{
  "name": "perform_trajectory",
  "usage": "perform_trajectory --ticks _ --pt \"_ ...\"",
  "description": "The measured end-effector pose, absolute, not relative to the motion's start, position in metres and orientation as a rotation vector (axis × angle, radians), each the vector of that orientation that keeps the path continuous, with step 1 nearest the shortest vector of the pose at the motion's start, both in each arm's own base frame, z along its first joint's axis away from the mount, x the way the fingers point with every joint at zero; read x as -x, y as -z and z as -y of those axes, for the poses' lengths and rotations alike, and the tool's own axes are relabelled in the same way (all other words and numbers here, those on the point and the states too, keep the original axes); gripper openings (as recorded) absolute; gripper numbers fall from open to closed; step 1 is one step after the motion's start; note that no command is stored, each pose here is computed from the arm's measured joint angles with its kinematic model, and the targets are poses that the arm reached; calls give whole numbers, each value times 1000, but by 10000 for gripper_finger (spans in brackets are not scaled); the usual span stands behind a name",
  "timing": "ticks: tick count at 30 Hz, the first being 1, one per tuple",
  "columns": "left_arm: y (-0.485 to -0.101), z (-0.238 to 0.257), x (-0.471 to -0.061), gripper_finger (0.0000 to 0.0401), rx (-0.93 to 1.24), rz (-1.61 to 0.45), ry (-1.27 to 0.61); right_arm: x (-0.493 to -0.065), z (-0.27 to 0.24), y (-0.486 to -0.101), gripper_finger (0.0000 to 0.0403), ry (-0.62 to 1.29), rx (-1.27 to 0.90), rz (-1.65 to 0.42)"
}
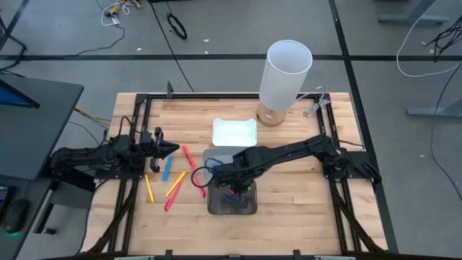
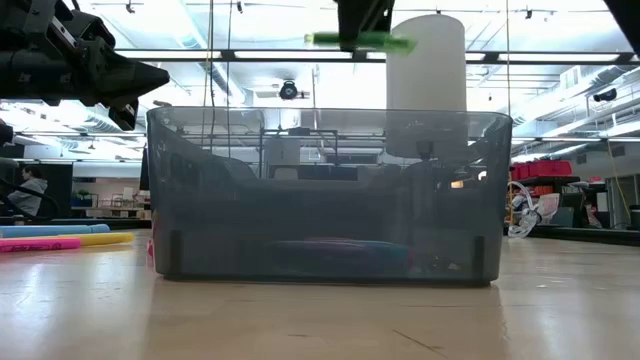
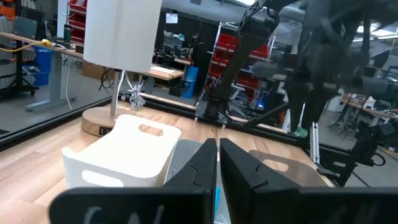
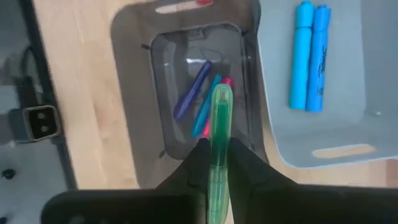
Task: Pick & Place Markers
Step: Put the green pen into the black transparent bin
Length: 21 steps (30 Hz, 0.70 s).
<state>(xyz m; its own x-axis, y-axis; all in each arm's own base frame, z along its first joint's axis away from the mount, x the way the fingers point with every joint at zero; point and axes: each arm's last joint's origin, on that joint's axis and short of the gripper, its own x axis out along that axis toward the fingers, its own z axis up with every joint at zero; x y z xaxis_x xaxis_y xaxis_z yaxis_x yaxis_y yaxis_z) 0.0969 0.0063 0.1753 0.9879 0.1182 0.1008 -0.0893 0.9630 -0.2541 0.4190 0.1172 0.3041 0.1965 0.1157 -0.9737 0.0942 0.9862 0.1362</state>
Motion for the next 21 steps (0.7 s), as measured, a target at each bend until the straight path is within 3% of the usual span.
perform_trajectory --ticks 21 --pt "-175 -6 -97 23 252 116 -106 -445 -132 -250 25 -37 -139 -1432"
